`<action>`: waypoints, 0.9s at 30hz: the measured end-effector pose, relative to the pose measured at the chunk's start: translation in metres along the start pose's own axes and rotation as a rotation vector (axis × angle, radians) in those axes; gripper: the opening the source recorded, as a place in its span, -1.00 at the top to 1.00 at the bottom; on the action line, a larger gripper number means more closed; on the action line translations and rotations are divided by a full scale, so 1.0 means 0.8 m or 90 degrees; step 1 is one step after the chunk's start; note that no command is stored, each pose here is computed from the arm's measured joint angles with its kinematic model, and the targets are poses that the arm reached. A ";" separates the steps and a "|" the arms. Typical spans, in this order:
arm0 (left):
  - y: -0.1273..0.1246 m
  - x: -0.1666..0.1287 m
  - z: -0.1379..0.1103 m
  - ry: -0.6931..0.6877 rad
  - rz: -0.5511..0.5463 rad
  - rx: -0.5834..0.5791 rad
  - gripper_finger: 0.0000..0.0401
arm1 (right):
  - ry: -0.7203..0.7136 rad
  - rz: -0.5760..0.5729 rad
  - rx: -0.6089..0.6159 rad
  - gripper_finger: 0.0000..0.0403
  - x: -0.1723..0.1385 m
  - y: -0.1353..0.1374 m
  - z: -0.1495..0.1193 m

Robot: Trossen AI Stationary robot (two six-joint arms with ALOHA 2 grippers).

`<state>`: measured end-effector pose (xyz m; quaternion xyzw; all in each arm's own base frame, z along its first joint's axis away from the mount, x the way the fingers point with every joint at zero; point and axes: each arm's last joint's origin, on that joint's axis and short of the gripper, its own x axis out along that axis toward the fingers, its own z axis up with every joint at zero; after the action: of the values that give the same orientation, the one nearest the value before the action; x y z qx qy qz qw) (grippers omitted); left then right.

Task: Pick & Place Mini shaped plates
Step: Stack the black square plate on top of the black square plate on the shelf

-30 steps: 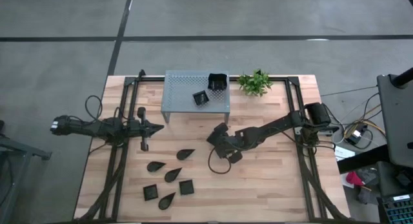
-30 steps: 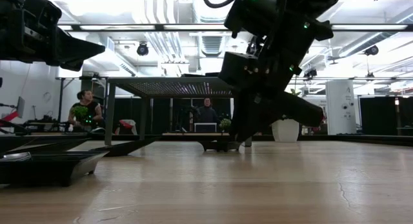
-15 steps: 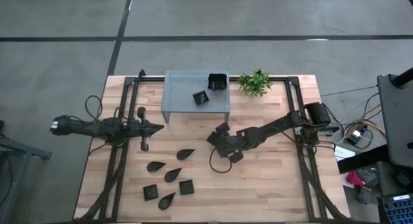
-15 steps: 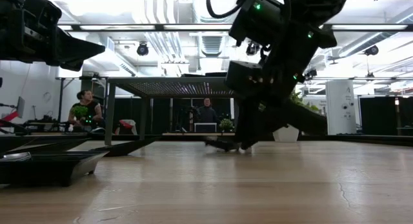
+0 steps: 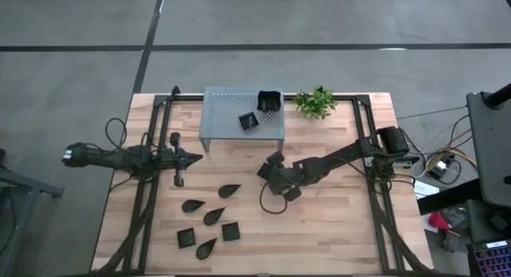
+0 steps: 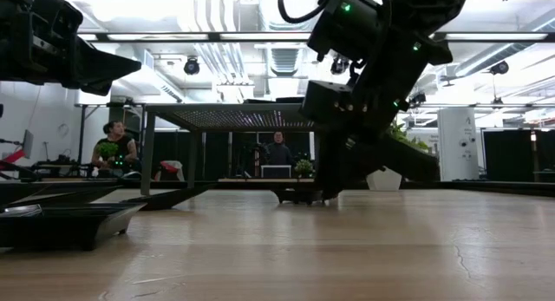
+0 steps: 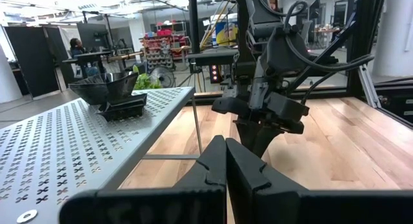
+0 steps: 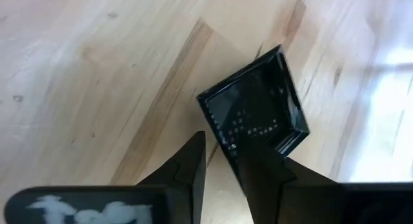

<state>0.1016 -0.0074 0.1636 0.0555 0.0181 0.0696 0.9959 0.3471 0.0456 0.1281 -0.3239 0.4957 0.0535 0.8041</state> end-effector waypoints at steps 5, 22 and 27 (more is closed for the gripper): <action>0.000 0.000 0.000 0.000 0.000 0.000 1.00 | -0.016 -0.010 -0.008 0.53 0.000 -0.002 0.004; 0.000 0.000 0.000 0.000 0.000 0.000 1.00 | -0.015 -0.011 0.001 0.56 0.002 -0.006 0.001; 0.000 0.000 0.000 0.000 0.000 0.000 1.00 | -0.012 -0.008 -0.007 0.62 0.003 -0.006 -0.002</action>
<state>0.1016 -0.0074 0.1636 0.0555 0.0179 0.0697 0.9959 0.3490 0.0406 0.1279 -0.3309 0.4857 0.0546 0.8072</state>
